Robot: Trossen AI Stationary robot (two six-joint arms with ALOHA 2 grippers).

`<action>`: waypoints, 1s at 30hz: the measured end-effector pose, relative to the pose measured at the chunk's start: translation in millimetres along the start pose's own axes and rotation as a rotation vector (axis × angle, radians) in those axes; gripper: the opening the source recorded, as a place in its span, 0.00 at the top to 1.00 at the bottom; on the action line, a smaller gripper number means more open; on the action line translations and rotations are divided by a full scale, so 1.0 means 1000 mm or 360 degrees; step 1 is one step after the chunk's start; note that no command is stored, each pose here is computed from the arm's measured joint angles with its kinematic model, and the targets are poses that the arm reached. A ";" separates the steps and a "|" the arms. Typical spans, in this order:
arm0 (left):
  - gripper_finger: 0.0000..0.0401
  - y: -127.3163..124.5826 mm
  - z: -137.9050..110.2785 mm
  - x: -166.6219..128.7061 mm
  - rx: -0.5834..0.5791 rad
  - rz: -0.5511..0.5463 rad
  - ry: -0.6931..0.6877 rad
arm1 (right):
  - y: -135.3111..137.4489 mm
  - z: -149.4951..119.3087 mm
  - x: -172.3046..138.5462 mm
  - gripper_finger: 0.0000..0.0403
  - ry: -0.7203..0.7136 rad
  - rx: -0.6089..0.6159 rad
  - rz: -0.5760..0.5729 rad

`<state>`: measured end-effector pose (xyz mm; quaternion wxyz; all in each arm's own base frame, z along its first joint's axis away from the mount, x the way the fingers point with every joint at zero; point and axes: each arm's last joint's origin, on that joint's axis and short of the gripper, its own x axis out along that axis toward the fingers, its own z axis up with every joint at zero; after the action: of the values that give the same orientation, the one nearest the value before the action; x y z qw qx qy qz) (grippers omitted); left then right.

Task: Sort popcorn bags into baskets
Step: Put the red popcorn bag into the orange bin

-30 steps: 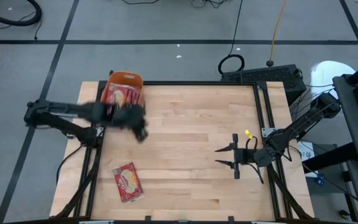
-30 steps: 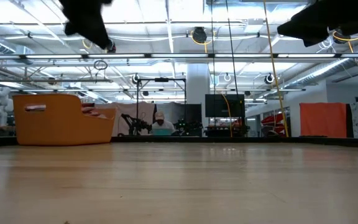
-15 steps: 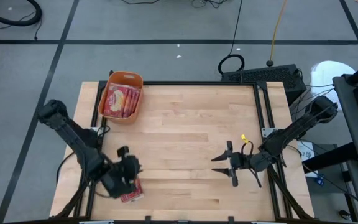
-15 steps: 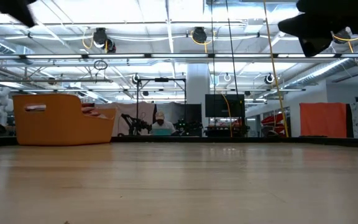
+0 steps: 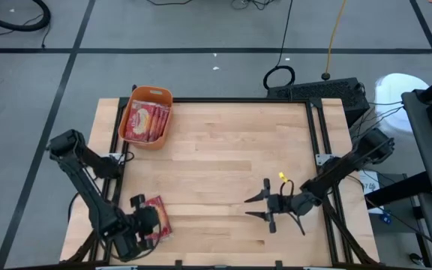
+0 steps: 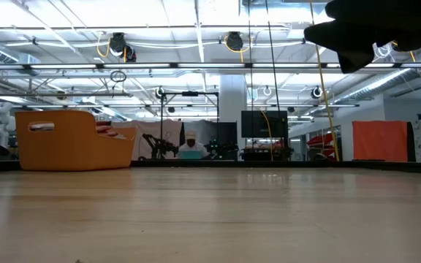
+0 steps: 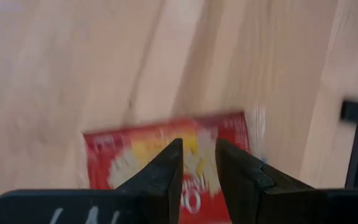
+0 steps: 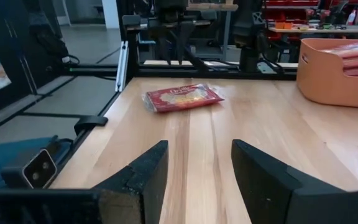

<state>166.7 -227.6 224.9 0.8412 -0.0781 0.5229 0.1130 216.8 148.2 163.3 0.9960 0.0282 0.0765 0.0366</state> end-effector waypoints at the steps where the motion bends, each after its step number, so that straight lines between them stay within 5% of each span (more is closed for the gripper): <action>1: 0.74 -0.002 -0.003 0.003 0.0012 0.0002 0.0045 | 0.001 0.000 0.003 0.58 0.0005 -0.0016 -0.0004; 14: 0.47 -0.014 -0.030 0.007 0.0110 -0.0013 0.0312 | 0.003 -0.001 0.048 0.55 0.0046 -0.0075 -0.0017; 30: 0.57 -0.026 -0.058 0.043 0.0644 0.0170 0.0483 | 0.019 -0.015 0.094 0.55 0.0101 -0.0101 0.0041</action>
<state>141.6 -262.3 161.3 0.7445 0.1034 0.6585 0.0374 305.5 175.5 136.0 0.9929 -0.0036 0.1065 0.0526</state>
